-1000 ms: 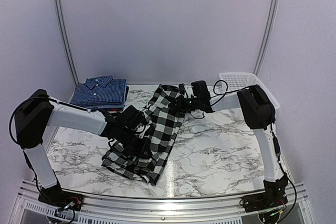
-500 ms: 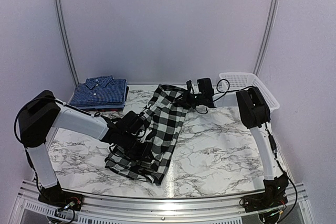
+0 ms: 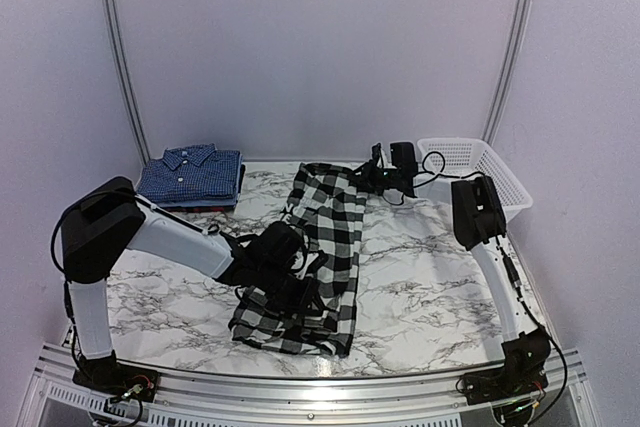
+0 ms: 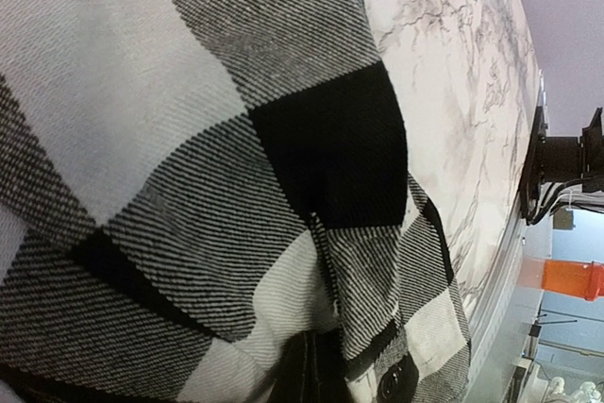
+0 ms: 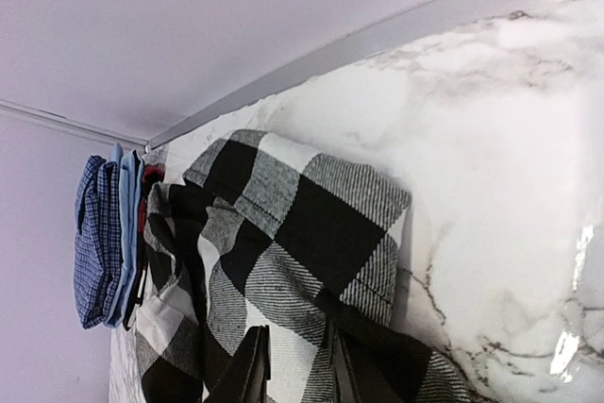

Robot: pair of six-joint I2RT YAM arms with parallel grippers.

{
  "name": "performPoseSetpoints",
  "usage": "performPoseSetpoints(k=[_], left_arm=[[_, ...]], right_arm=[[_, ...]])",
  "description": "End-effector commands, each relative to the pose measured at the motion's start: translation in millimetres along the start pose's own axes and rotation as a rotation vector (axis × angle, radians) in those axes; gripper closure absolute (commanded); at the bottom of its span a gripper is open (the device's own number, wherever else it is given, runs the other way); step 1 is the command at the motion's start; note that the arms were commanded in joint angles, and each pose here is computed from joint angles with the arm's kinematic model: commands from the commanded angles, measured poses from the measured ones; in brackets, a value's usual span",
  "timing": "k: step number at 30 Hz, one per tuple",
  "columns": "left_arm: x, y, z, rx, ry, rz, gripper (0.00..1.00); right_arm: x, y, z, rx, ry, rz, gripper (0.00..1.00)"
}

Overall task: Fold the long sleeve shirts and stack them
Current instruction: Smooth out the rectangle-folded shirt at the center of the board.

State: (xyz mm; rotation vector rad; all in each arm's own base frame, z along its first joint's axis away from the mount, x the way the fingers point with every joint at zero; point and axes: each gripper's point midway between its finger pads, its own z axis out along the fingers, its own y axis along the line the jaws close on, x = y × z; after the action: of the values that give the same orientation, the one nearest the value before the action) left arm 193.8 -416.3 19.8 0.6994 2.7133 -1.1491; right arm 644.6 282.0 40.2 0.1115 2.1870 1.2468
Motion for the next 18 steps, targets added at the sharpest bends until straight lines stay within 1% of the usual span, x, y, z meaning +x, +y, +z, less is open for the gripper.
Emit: performPoseSetpoints(k=[1, 4, 7, 10, 12, 15, 17, 18], left_arm=[[-0.5, -1.4, 26.4, -0.018, 0.014, -0.085, 1.0], [-22.1, -16.2, 26.8, 0.008, -0.048, -0.101, 0.98], [-39.6, -31.9, 19.0, 0.032, -0.099, -0.095, 0.95], [-51.2, -46.4, 5.4, 0.052, -0.141, -0.08, 0.91], [-57.3, -55.8, -8.1, 0.055, -0.169, -0.065, 0.88], [-69.7, -60.1, -36.6, 0.016, -0.243, -0.06, 0.86], [-77.0, -52.0, -54.3, -0.013, -0.286, -0.09, 0.87], [-79.3, -45.5, -62.5, -0.024, -0.303, -0.109, 0.87]], right_arm=[[-13.7, -0.9, -3.3, -0.007, -0.002, 0.019, 0.76], [-27.6, 28.9, -12.2, -0.055, -0.001, -0.033, 0.71], [-36.1, 58.0, -27.9, -0.06, -0.002, -0.09, 0.66], [-36.8, 90.2, -44.8, -0.077, -0.003, -0.139, 0.65], [-23.5, 109.8, -49.9, -0.096, 0.029, -0.16, 0.65], [4.1, 141.8, -54.1, -0.149, 0.086, -0.193, 0.65], [28.1, 158.9, -51.8, -0.185, 0.123, -0.21, 0.66], [39.6, 165.5, -49.8, -0.204, 0.135, -0.215, 0.68]])
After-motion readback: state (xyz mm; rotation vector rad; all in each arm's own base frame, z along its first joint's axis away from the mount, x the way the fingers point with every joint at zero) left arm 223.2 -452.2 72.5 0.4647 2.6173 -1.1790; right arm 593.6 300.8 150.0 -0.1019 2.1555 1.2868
